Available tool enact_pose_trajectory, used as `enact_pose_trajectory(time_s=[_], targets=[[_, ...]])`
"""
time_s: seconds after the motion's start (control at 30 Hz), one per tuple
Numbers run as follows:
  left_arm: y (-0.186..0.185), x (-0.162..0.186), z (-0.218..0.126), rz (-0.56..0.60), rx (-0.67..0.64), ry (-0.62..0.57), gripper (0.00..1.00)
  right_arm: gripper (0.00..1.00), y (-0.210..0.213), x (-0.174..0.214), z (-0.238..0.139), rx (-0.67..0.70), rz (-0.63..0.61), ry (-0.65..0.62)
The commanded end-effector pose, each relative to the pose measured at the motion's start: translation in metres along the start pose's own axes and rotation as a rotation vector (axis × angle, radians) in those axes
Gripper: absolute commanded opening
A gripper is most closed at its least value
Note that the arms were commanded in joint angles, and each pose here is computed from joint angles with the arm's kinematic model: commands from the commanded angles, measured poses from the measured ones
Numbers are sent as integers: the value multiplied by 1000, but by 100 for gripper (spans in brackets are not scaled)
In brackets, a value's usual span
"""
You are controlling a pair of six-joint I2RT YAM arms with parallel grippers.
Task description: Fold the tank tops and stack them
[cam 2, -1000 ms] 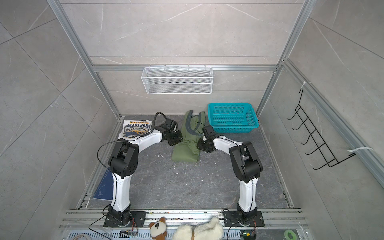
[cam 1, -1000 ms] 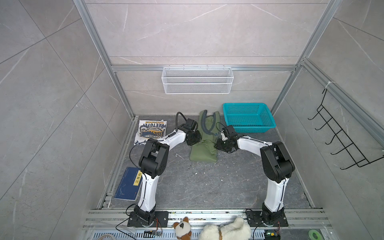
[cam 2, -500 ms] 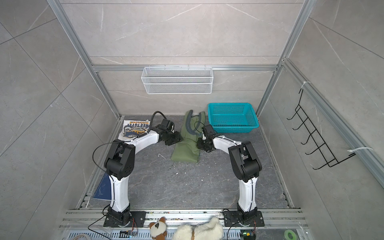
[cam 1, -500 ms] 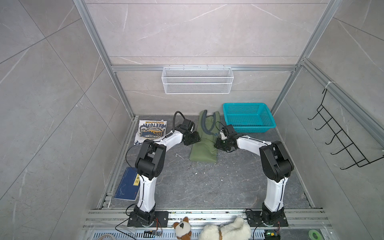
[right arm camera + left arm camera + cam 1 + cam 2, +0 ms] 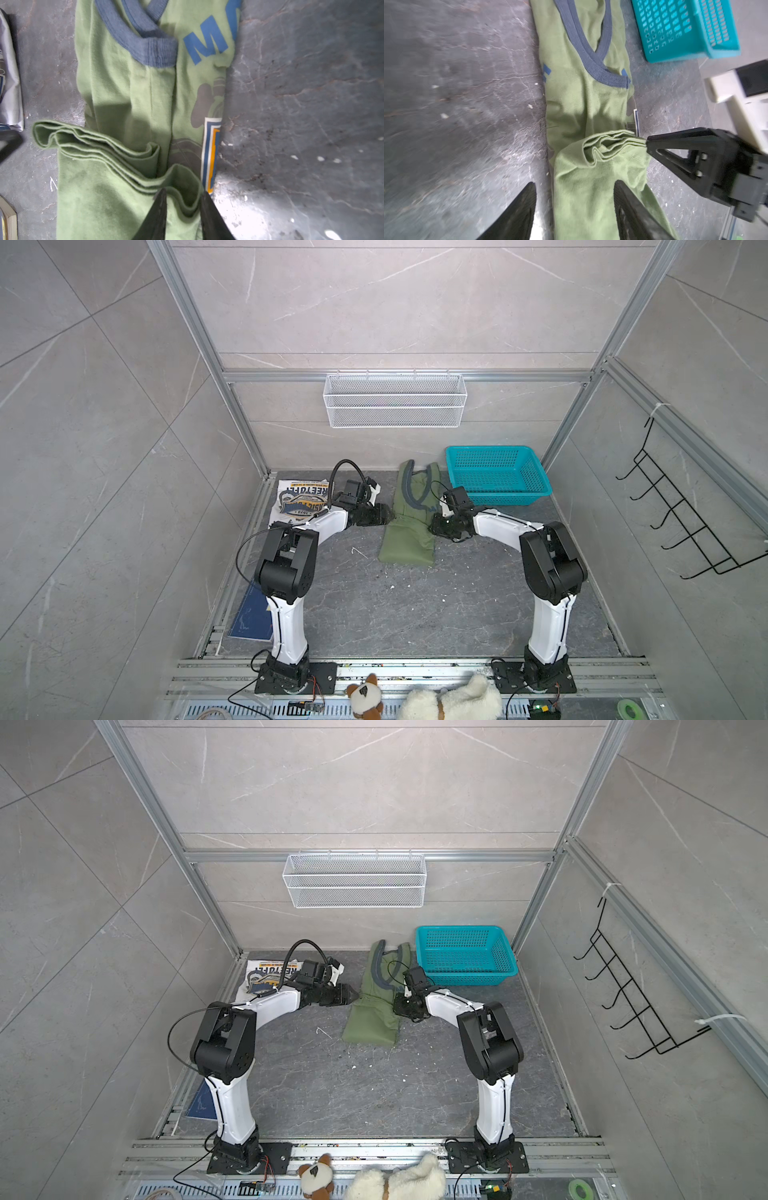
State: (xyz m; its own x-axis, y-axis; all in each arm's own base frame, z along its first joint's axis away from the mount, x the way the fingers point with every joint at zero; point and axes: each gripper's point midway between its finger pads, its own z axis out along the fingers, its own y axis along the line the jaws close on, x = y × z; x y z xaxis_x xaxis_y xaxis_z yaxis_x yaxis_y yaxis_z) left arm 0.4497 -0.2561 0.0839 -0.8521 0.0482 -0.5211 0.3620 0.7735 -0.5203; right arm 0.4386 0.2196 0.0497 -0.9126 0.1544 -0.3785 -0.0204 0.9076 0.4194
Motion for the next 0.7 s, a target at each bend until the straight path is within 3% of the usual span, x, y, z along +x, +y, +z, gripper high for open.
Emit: enact_pose_trajectory(time_s=[0.0, 0.13, 0.43, 0.67], targets=[[-15, -3, 9, 93, 71, 15, 60, 31, 2, 0, 4, 11, -18, 12], [-19, 0, 16, 106, 82, 33, 59, 30, 2, 1, 9, 15, -15, 20], [-6, -7, 34, 50, 20, 42, 43, 22, 1, 4, 17, 24, -18, 40], [-4, -7, 42, 28, 5, 58, 29, 8, -3, 0, 16, 59, -28, 30]])
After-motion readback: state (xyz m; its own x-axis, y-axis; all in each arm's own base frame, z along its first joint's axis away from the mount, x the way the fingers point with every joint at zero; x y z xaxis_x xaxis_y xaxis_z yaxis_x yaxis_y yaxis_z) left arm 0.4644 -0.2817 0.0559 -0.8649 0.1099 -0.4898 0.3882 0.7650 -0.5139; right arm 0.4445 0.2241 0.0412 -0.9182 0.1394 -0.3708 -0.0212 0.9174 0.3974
